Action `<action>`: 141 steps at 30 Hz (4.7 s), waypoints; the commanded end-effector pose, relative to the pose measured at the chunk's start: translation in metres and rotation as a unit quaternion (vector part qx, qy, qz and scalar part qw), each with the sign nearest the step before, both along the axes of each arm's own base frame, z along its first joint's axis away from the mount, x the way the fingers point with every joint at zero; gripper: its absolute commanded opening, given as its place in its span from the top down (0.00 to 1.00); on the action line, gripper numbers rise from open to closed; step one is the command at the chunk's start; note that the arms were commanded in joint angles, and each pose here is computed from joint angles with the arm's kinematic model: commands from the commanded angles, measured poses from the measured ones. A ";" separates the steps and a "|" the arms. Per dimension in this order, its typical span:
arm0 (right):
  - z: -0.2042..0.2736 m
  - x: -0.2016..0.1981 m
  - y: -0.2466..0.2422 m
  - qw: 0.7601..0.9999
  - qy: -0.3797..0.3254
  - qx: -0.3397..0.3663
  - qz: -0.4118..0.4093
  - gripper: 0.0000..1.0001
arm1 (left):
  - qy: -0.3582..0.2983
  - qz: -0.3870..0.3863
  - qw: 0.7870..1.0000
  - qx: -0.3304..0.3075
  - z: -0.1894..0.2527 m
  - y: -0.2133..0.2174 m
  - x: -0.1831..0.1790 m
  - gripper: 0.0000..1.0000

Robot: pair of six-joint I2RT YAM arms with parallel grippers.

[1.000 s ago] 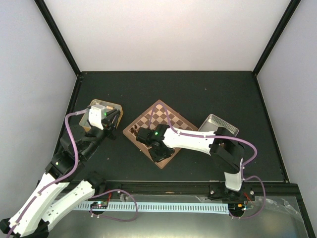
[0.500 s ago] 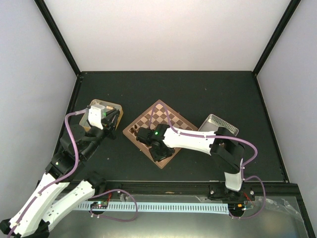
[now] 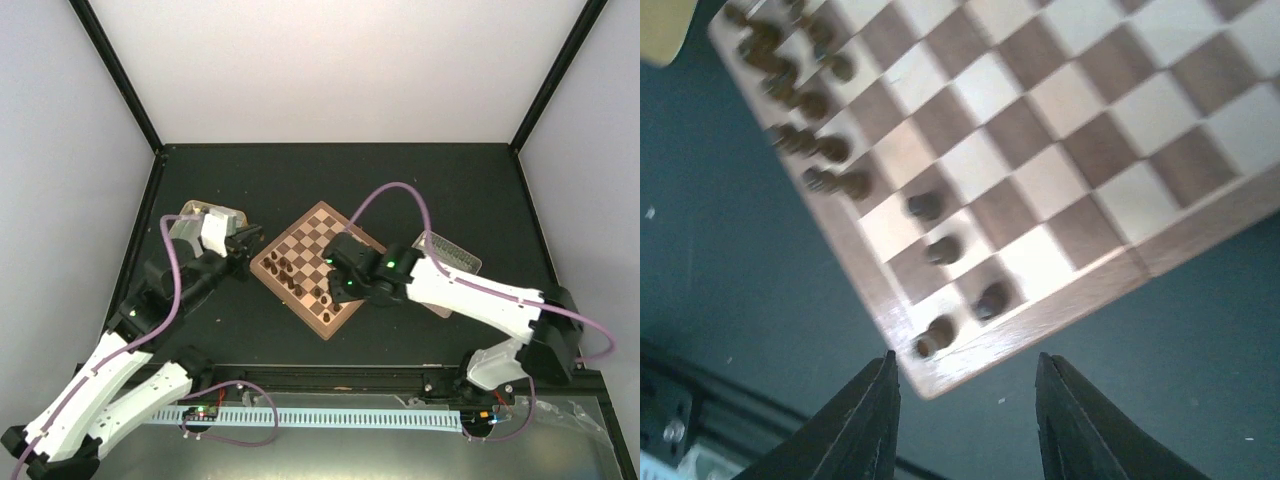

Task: Set up the chess pieces on the board
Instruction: Place the chess piece on the chessboard, then move the chess piece to the chessboard.

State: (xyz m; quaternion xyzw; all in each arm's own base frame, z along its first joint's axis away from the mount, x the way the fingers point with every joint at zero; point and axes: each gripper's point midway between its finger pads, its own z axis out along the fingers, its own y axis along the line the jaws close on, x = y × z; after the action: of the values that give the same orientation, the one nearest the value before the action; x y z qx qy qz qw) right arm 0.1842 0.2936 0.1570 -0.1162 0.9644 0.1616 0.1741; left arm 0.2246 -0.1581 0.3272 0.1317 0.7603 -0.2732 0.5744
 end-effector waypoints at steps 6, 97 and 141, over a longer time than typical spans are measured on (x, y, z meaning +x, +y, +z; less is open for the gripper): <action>0.003 0.035 -0.069 0.979 -0.051 0.099 -0.172 0.60 | 0.171 -0.073 0.982 0.028 -0.097 -0.070 0.022 0.98; 0.011 0.034 -0.096 0.976 -0.115 0.110 -0.146 0.57 | 0.400 0.075 0.865 0.292 -0.245 -0.064 0.061 0.93; 0.027 0.038 -0.123 0.968 -0.139 0.089 -0.191 0.57 | 0.358 0.041 0.887 0.290 -0.192 -0.077 0.072 0.65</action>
State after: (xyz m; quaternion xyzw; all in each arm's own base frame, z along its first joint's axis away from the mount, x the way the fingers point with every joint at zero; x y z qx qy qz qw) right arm 0.2125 0.1904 0.1690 0.0353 0.9242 0.2186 0.3112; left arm 0.2896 -0.2339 0.0916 0.1522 0.9744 -0.0271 0.1630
